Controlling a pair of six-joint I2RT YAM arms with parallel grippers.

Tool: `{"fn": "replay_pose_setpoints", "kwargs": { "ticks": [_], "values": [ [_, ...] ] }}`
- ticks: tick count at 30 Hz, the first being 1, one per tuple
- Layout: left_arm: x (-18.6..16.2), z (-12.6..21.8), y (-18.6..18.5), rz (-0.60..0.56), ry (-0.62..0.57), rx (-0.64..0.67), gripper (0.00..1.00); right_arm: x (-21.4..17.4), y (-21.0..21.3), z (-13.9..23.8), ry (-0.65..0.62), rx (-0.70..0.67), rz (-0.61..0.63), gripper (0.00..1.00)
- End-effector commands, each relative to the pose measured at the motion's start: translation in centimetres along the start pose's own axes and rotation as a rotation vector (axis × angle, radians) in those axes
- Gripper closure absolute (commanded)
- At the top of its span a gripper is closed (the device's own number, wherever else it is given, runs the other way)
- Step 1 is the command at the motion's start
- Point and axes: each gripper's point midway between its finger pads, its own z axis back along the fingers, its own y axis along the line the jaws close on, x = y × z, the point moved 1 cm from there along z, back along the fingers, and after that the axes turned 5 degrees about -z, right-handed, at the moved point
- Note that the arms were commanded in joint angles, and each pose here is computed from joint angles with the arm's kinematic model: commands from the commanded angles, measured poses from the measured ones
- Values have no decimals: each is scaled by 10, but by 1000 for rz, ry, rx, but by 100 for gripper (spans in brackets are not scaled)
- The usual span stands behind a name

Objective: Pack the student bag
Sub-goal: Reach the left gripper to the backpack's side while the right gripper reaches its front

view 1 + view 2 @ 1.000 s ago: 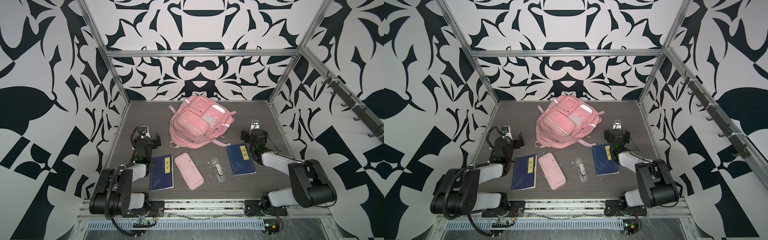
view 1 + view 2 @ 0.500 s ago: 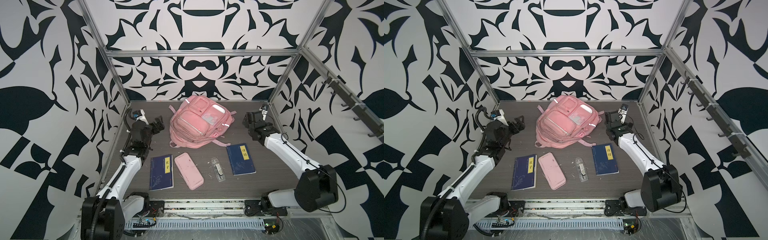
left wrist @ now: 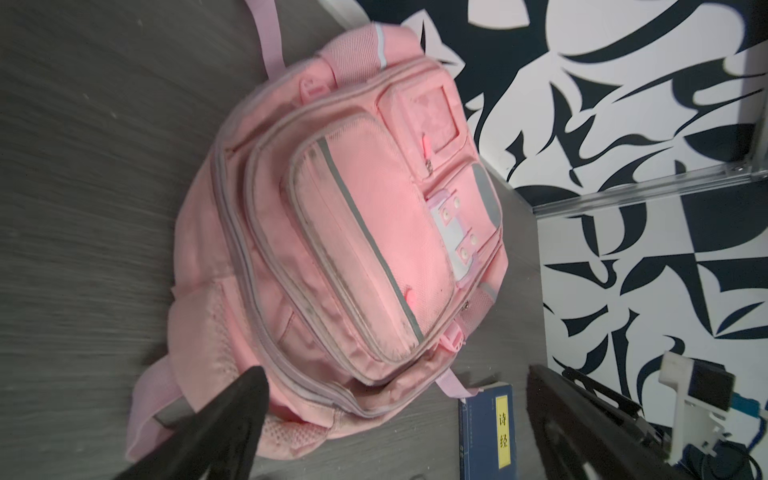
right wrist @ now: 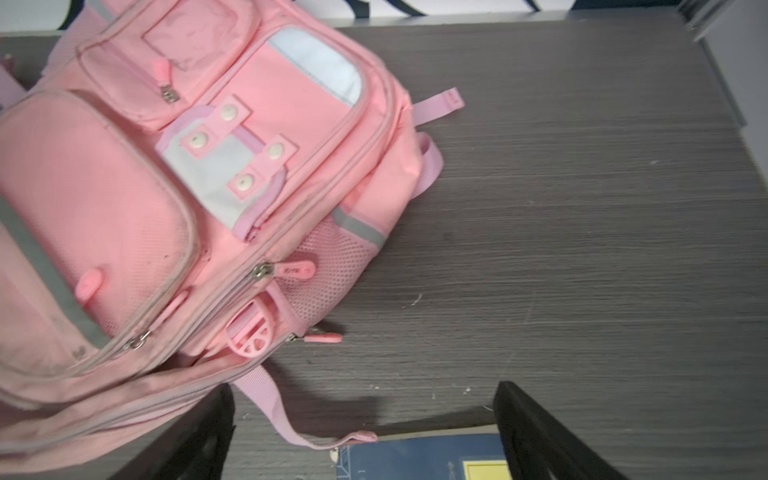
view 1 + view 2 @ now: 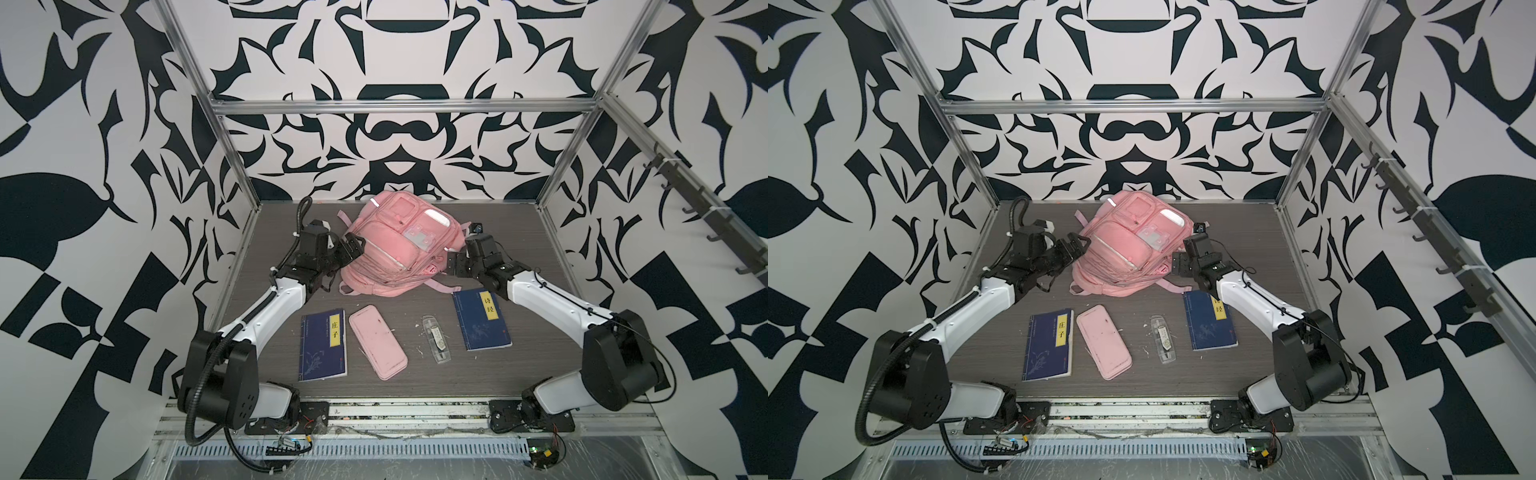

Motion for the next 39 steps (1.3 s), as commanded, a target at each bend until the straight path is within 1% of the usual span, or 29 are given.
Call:
{"fn": "replay_pose_setpoints", "kwargs": {
  "ticks": [1, 5, 8, 9, 12, 15, 20, 30, 33, 34, 39],
  "values": [
    [-18, -13, -12, 51, 70, -9, 1, 8, 27, -3, -21, 153, 32, 0],
    [-35, -30, -18, 84, 126, -9, 9, -1, 33, -16, 30, 174, 41, 1],
    [-44, -39, -22, 96, 141, -10, 14, -6, 32, -23, 46, 171, 42, 1],
    [-46, -42, -22, 105, 147, -9, 19, -8, 33, -25, 53, 173, 41, 1],
    [-54, -50, -27, 147, 169, -27, 21, -11, 37, -27, 71, 203, 40, 4],
    [-61, -60, -31, 172, 184, -36, 23, -14, 37, -28, 69, 208, 35, 4],
    [-75, -78, -30, 240, 219, -17, 28, -14, 38, -27, 82, 245, 13, 5],
    [-88, -109, -32, 287, 237, 15, 35, -21, 32, -28, 87, 233, 15, 8],
    [-91, -116, -31, 302, 243, 27, 39, -22, 29, -28, 87, 225, 16, 9],
    [-93, -118, -31, 302, 253, 28, 42, -21, 27, -28, 84, 221, 13, 9],
    [-99, -114, -33, 290, 265, 49, 43, -18, 25, -25, 74, 218, 8, 10]
  ]
}}
